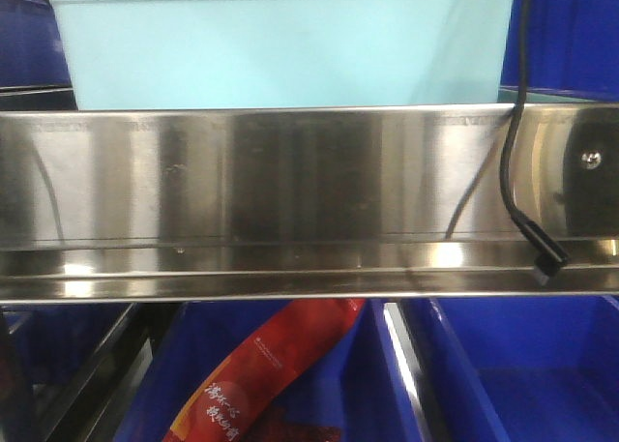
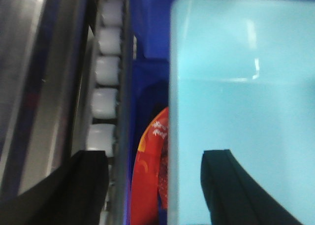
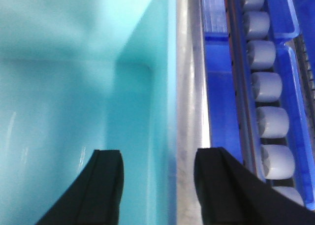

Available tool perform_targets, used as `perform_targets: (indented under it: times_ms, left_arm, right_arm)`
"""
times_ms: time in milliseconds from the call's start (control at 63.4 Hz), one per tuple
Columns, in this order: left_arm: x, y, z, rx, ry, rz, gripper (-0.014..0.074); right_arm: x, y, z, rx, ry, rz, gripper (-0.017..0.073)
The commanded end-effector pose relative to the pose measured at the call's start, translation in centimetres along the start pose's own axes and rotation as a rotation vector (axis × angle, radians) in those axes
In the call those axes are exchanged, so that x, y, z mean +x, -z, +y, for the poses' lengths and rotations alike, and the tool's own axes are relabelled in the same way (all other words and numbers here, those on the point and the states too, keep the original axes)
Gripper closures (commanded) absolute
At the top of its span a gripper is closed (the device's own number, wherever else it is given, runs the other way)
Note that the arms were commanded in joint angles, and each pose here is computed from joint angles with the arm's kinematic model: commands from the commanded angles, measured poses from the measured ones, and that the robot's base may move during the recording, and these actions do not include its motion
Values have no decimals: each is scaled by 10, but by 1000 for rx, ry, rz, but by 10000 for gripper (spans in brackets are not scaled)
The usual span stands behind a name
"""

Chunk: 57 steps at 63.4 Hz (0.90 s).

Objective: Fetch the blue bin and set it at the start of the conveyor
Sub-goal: 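Close both grippers on opposite side walls of the light-blue bin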

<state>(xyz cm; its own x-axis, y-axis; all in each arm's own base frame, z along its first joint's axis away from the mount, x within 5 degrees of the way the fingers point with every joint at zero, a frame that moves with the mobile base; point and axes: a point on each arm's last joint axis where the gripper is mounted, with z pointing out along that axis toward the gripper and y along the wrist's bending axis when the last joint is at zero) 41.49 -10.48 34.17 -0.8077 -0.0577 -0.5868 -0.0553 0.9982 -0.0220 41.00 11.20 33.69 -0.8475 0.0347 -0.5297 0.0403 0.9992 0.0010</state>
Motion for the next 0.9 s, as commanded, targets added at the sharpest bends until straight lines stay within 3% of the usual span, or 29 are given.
perform_targets:
  times_ms: [0,883]
  left_arm:
    - [0,-2,-1,12,-1,0,264]
    - [2,-17,-3,10,-7,13,265]
  right_arm:
    - [-4,0,-6,8,-3,-20,326]
    - [-5,-2,-8,-22,-32,-16,326]
